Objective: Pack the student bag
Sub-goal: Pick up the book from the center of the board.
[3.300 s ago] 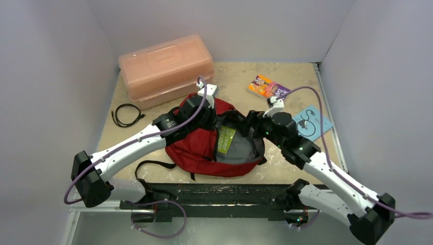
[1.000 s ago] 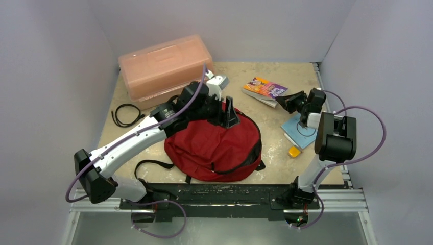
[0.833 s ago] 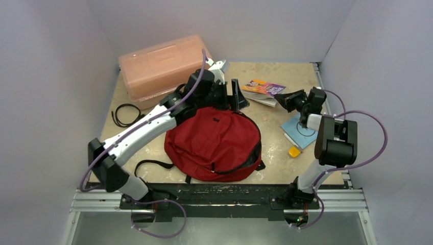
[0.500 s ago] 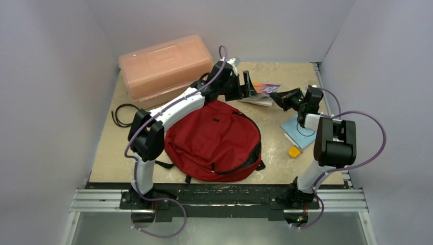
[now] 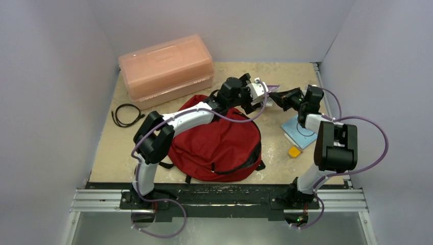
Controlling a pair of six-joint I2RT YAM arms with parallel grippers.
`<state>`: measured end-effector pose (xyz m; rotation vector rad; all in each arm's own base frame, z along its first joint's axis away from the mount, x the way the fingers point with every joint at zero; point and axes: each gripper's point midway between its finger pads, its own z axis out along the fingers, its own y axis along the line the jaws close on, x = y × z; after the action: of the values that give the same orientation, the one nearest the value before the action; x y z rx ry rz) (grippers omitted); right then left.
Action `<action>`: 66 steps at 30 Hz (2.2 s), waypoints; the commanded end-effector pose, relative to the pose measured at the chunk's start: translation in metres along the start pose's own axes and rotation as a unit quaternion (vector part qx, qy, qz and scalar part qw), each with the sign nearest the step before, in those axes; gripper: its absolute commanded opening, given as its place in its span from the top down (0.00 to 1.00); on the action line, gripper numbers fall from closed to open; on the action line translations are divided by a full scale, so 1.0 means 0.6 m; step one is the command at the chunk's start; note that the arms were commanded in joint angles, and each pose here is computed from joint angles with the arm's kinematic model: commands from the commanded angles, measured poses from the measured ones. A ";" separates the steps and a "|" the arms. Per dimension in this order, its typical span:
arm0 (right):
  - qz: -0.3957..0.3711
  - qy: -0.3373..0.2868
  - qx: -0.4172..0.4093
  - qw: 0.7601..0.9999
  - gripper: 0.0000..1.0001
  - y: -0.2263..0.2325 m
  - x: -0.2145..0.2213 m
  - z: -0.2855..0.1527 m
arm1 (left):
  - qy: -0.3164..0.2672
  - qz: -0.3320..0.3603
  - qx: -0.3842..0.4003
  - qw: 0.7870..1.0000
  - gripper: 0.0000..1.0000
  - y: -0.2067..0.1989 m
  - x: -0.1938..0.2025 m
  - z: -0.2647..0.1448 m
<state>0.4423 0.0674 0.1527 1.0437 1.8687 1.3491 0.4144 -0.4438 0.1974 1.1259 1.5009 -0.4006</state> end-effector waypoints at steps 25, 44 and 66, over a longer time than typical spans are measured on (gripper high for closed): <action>-0.003 0.003 -0.066 0.998 1.00 0.128 0.002 -0.026 | -0.050 0.128 0.010 0.990 0.00 -0.046 0.015 0.135; 0.024 -0.033 -0.061 0.997 1.00 0.151 0.001 -0.050 | -0.033 0.201 -0.221 0.954 0.39 0.042 -0.011 0.123; -0.315 -0.158 0.073 0.933 0.01 0.259 -0.059 -0.144 | -0.146 0.237 -0.251 0.927 1.00 0.092 -0.180 -0.067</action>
<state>0.4299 0.0366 0.3497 0.5695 1.7521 0.8367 0.4492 -0.4498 0.1884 1.1165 1.1470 0.2342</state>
